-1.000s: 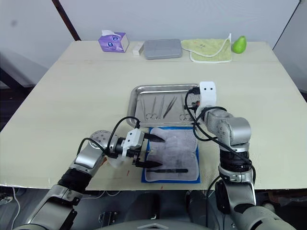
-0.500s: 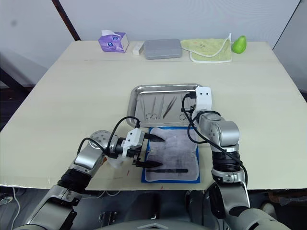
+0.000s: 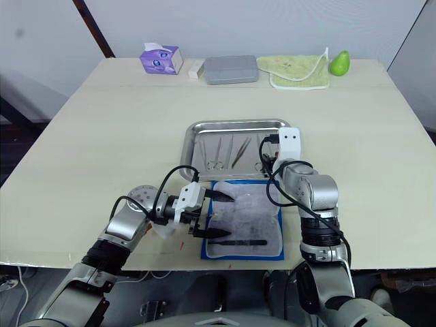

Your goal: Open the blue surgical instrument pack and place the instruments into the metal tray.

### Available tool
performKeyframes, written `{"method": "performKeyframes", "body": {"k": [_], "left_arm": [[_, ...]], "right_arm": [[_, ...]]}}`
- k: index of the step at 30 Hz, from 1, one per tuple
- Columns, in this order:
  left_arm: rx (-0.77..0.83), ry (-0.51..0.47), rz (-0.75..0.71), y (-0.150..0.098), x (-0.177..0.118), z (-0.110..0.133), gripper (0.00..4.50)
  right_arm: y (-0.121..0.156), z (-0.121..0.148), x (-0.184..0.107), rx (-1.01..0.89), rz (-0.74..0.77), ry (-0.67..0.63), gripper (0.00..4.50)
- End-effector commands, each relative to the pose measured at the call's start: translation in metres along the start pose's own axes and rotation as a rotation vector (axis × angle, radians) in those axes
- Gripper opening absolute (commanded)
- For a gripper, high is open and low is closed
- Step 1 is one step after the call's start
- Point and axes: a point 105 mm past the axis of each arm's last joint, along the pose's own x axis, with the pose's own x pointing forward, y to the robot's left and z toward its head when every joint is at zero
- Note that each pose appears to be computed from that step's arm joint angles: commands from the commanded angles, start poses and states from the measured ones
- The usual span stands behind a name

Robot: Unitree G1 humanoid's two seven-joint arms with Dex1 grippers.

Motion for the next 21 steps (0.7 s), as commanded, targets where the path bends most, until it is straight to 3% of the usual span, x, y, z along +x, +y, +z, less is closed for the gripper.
{"method": "performKeyframes", "body": {"k": [1,4,7,9,12,13,14,16,18,21], "left_arm": [[-0.082,0.041,-0.011,-0.009,0.004,-0.019,4.50],[-0.082,0.038,-0.012,-0.011,0.005,-0.019,4.50],[-0.081,0.037,-0.014,-0.013,0.005,-0.018,4.50],[-0.080,0.037,-0.016,-0.013,0.005,-0.018,4.50],[-0.079,0.036,-0.018,-0.014,0.005,-0.017,4.50],[-0.079,0.034,-0.019,-0.014,0.006,-0.017,4.50],[-0.078,0.033,-0.020,-0.014,0.006,-0.017,4.50],[-0.079,0.032,-0.022,-0.014,0.006,-0.016,4.50],[-0.080,0.034,-0.023,-0.015,0.005,-0.017,4.50],[-0.080,0.036,-0.023,-0.015,0.004,-0.019,4.50]], "right_arm": [[0.010,0.025,-0.015,-0.080,0.087,-0.149,2.65],[0.029,0.034,-0.039,-0.191,0.279,-0.312,2.65],[0.031,0.032,-0.062,-0.246,0.385,-0.407,2.65],[0.037,0.030,-0.083,-0.264,0.541,-0.463,2.65],[0.033,0.020,-0.099,-0.247,0.656,-0.436,2.65],[0.030,0.014,-0.107,-0.297,0.699,-0.421,3.08],[0.023,0.004,-0.123,-0.349,0.774,-0.388,3.17],[0.011,-0.009,-0.150,-0.433,0.883,-0.321,3.87],[-0.001,-0.017,-0.170,-0.484,0.944,-0.266,4.30],[-0.016,-0.022,-0.193,-0.516,0.985,-0.206,4.30]]}}
